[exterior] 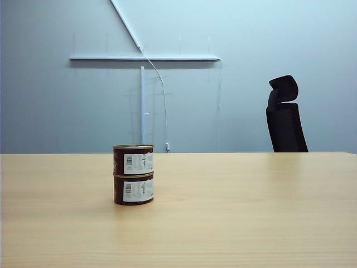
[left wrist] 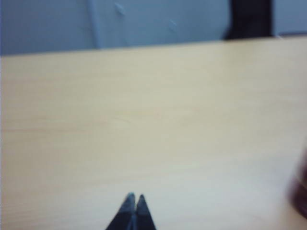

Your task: Stack a can of tomatoes on the right onto the can of tomatoes on the left.

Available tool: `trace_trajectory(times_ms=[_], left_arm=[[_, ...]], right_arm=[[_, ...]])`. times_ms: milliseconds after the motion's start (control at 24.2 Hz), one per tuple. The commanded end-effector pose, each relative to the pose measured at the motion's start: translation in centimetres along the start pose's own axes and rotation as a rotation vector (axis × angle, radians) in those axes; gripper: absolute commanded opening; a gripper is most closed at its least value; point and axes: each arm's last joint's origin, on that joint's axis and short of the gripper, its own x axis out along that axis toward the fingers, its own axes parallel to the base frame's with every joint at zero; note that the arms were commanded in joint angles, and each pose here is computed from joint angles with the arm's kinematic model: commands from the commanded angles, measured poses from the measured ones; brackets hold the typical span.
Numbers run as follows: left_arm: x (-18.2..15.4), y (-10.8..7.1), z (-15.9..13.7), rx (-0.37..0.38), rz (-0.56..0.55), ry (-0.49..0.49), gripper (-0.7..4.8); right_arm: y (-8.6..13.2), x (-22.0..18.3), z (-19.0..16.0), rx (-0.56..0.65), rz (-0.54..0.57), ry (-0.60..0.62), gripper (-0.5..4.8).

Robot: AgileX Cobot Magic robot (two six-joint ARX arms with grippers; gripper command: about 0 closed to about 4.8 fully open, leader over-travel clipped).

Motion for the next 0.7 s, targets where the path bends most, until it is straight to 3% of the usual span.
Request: trace_trajectory(times_ms=[41,124,331,703], left_arm=[[-0.6,1.1,0.9,-0.002,0.148,-0.103,-0.02],[-0.7,1.4,1.0,-0.003,0.182,-0.112,-0.02],[-0.7,1.8,0.9,-0.005,0.229,-0.101,-0.02],[-0.7,1.8,0.9,-0.006,0.225,-0.102,-0.02]], right_arm=[[-0.8,-5.1,3.0,-0.058,-0.237,-0.006,-0.03],[-0.9,-8.5,3.8,-0.133,-0.365,0.004,-0.03],[-1.0,-13.2,3.0,-0.164,-0.493,0.040,-0.03],[-0.3,-16.1,2.3,-0.170,-0.526,-0.013,-0.01]])
